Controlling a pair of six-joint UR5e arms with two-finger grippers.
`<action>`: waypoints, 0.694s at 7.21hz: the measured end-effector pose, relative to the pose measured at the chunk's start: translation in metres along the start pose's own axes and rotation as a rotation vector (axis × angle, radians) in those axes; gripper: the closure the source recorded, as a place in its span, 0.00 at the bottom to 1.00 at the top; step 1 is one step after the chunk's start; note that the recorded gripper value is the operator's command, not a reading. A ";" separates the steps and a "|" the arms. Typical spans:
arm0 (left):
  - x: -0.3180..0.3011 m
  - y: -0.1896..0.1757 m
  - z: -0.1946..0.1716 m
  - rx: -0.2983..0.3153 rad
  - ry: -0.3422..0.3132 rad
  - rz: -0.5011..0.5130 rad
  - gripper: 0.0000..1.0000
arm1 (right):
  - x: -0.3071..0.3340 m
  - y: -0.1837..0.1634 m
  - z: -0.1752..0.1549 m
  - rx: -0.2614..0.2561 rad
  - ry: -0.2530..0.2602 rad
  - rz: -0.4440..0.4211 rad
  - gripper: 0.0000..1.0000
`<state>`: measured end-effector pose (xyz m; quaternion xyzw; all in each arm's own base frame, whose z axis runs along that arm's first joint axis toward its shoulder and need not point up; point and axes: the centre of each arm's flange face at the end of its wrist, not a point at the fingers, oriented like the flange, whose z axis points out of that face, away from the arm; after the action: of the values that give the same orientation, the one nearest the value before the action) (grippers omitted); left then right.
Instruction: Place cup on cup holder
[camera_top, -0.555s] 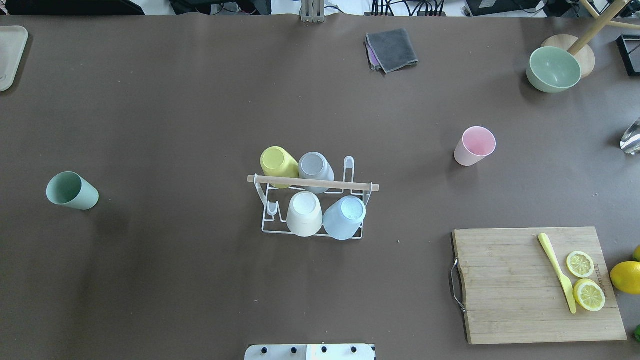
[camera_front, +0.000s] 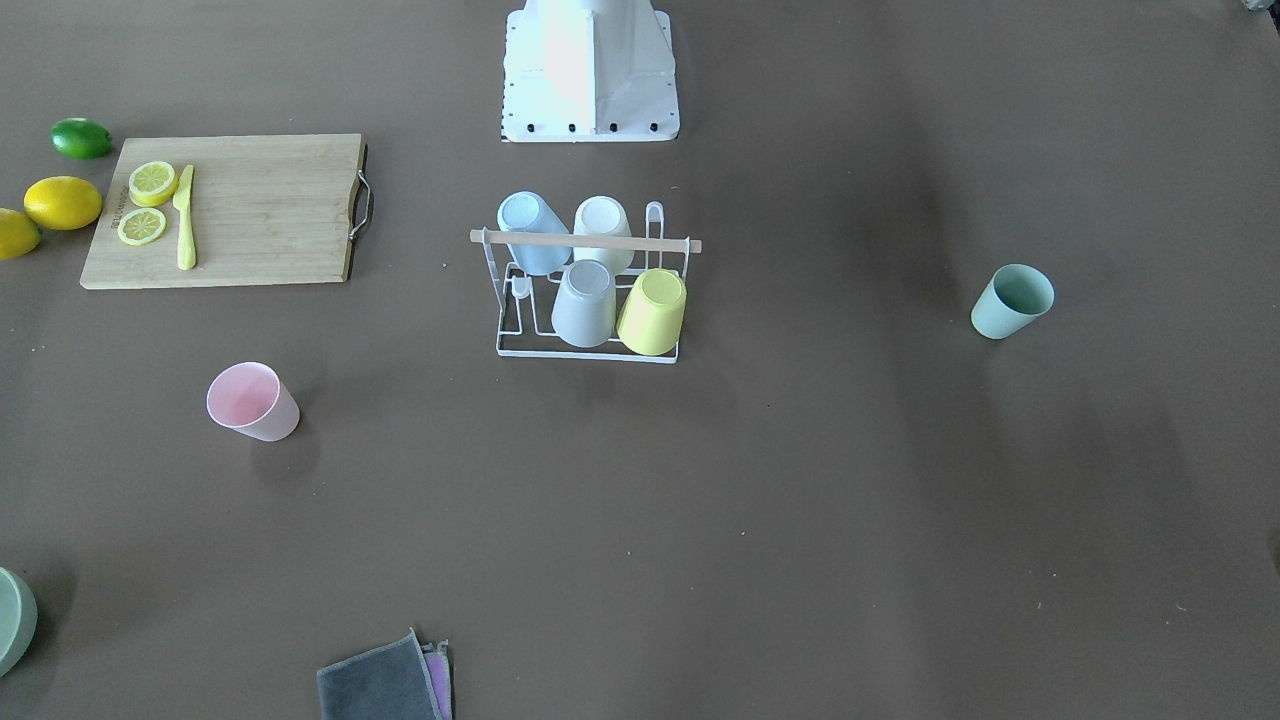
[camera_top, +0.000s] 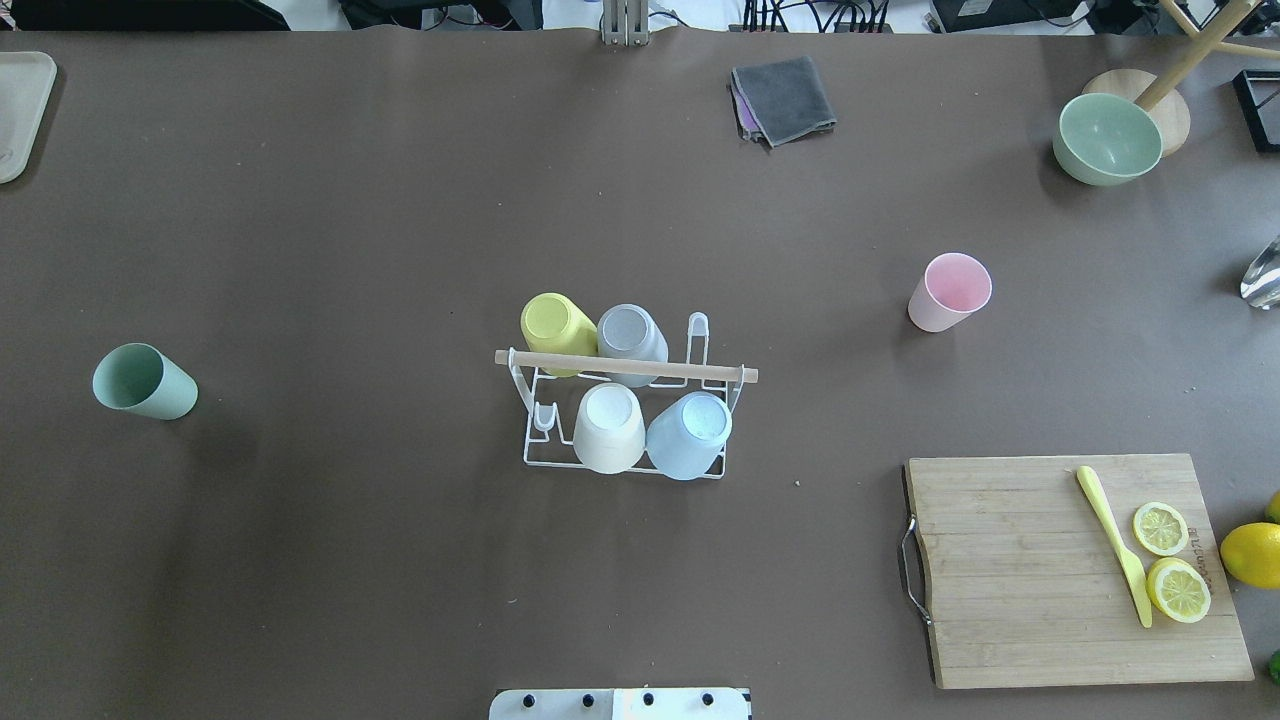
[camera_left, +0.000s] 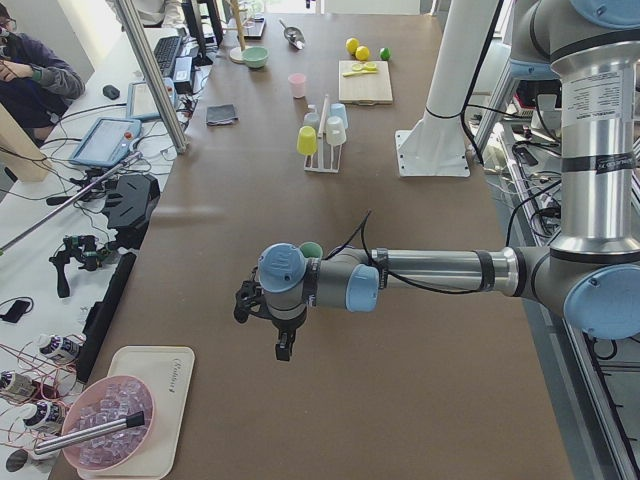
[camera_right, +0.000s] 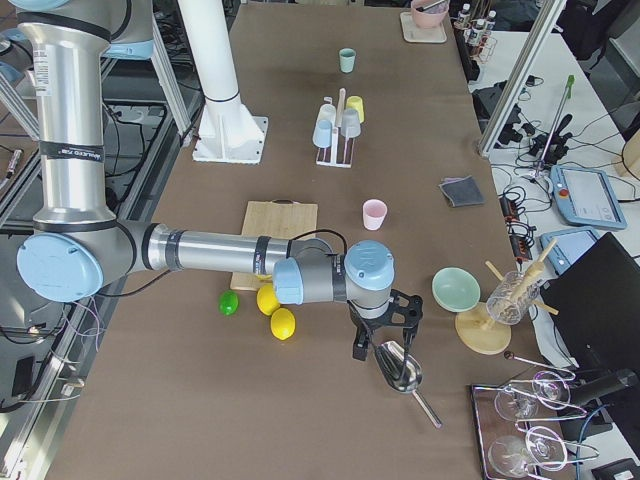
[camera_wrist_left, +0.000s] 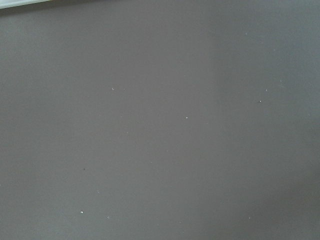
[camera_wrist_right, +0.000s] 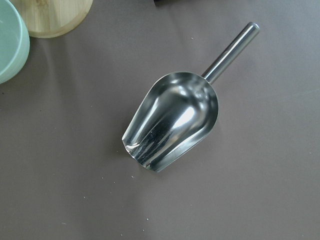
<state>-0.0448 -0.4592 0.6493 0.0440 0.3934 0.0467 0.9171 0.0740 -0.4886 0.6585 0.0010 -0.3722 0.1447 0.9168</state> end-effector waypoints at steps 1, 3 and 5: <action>0.002 -0.004 -0.002 0.005 0.001 0.005 0.02 | 0.000 0.000 0.000 0.000 0.000 0.000 0.00; 0.007 -0.015 -0.007 0.016 0.001 0.016 0.02 | 0.000 0.000 0.000 0.001 0.001 0.000 0.00; 0.011 -0.025 -0.011 0.026 0.001 0.025 0.02 | 0.000 0.000 0.000 0.001 0.001 0.000 0.00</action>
<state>-0.0438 -0.4819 0.6314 0.0605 0.3941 0.0530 0.9156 0.0741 -0.4890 0.6581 0.0013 -0.3716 0.1448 0.9170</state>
